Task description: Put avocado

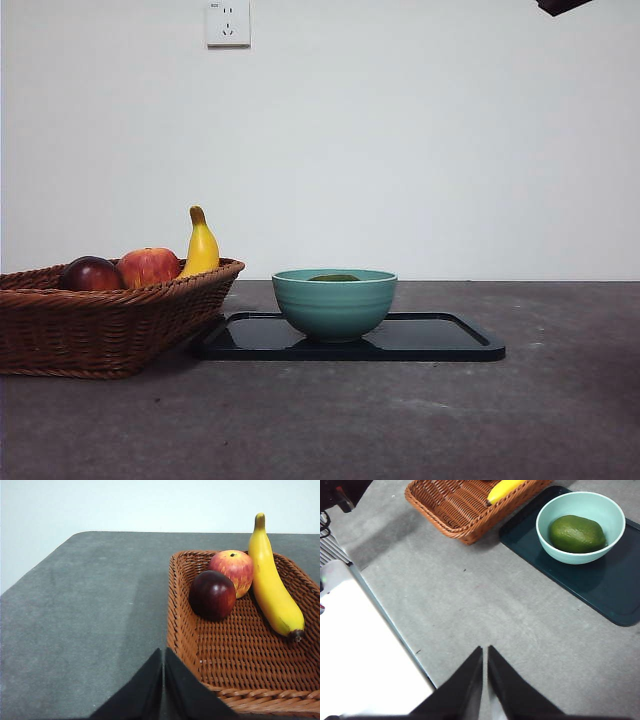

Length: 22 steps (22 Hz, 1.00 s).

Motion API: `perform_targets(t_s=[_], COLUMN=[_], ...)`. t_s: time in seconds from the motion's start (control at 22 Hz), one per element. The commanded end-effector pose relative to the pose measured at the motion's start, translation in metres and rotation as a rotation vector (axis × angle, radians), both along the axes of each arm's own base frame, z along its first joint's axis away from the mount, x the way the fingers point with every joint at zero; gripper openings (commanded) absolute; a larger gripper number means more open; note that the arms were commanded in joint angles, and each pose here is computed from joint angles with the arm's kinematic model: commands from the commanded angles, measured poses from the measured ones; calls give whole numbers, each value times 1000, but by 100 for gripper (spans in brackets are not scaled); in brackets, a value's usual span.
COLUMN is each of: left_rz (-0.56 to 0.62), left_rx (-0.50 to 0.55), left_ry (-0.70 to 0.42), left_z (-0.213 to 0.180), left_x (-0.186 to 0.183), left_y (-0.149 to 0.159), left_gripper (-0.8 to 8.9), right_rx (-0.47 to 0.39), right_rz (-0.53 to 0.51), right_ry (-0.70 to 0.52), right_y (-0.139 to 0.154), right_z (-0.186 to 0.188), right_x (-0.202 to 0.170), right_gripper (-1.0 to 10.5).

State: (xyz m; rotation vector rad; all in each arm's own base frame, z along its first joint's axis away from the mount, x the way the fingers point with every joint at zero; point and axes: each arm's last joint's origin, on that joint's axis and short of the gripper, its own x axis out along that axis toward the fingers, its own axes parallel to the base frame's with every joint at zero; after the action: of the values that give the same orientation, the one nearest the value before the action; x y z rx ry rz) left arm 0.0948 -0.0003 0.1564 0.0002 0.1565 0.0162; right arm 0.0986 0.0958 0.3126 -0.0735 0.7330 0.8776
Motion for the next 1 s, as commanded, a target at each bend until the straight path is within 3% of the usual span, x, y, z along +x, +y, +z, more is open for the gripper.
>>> perform_targets(t_s=[0.05, 0.23, 0.36, 0.45, 0.64, 1.0], left_rz=[4, 4, 4, 4, 4, 4], left_rx=[-9, -8, -9, -9, -9, -9], left_ry=[24, 24, 24, 23, 24, 24], left_z=[-7, -7, -7, -7, -7, -7], left_x=[1, 1, 1, 1, 1, 1], left_y=[0, 0, 0, 0, 0, 0], left_gripper=[7, 7, 7, 7, 7, 7], right_rx=[9, 84, 118, 144, 137, 132], right_rz=[-16, -295, -529, -624, -769, -853], right_ry=[-74, -178, -366, -500, -638, -709], right_y=[-6, -44, -72, -83, -93, -96], right_z=[7, 17, 11, -3, -51, -117], right_x=[3, 7, 1, -4, -12, -7], right_gripper=[7, 7, 7, 7, 7, 7])
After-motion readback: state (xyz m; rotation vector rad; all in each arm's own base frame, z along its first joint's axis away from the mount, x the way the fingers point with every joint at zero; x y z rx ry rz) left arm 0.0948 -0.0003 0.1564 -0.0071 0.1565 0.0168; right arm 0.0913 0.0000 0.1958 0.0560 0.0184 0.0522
